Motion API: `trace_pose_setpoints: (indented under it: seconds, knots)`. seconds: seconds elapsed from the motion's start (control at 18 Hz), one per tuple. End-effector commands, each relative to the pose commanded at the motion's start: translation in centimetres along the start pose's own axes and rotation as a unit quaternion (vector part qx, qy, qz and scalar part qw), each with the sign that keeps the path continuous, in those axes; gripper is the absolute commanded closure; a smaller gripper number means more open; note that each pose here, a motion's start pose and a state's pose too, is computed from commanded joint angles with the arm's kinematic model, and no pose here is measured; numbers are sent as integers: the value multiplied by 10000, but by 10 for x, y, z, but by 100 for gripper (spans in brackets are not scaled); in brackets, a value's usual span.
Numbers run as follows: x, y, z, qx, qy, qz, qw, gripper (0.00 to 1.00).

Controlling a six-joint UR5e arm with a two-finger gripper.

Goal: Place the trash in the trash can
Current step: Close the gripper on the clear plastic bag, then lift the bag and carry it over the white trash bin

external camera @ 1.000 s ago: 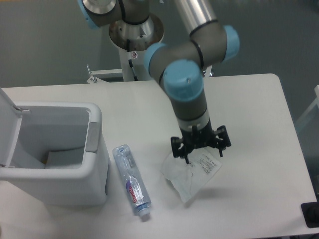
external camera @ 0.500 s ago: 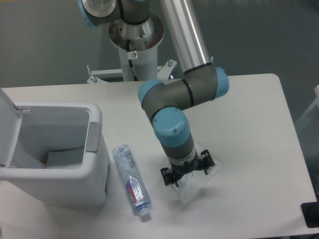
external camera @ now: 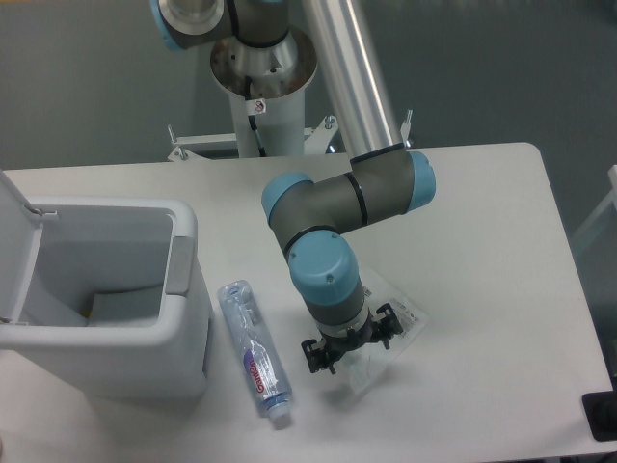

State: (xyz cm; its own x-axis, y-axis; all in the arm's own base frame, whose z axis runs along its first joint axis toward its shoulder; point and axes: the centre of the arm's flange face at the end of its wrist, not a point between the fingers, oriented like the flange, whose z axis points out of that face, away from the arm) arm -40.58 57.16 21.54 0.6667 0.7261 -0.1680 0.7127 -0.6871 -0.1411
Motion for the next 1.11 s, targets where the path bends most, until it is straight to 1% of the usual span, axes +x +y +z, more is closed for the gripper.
trace_pose_setpoints:
  seconds: [0.17, 0.28, 0.33, 0.39, 0.44, 0.61, 0.67, 0.72, 0.83, 0.89, 0.94, 1.0, 1.06, 1.11]
  knots:
    - [0, 5, 15, -134, -125, 33, 9998, 0]
    - [0, 14, 23, -235, -264, 79, 9993, 8]
    - [-1, 16, 25, -257, -287, 99, 9992, 14]
    - [-1, 17, 23, -258, -287, 107, 9992, 30]
    - [-1, 16, 20, -236, -256, 102, 9993, 42]
    - [-2, 15, 13, -186, -225, 99, 9995, 77]
    - [-3, 14, 9, -156, -210, 93, 9996, 100]
    - [-4, 16, 1, -114, -126, 75, 9998, 100]
    - [-7, 20, -3, -101, 37, 40, 9999, 100]
    - [-11, 17, -5, -68, 64, 41, 9999, 100]
    - [-19, 13, -16, 30, 73, 33, 10000, 100]
    - [-29, 8, -36, 204, 71, -33, 9998, 100]
    - [-36, 0, -57, 396, 189, -105, 9990, 100]
    - [-44, -6, -80, 600, 430, -186, 9971, 100]
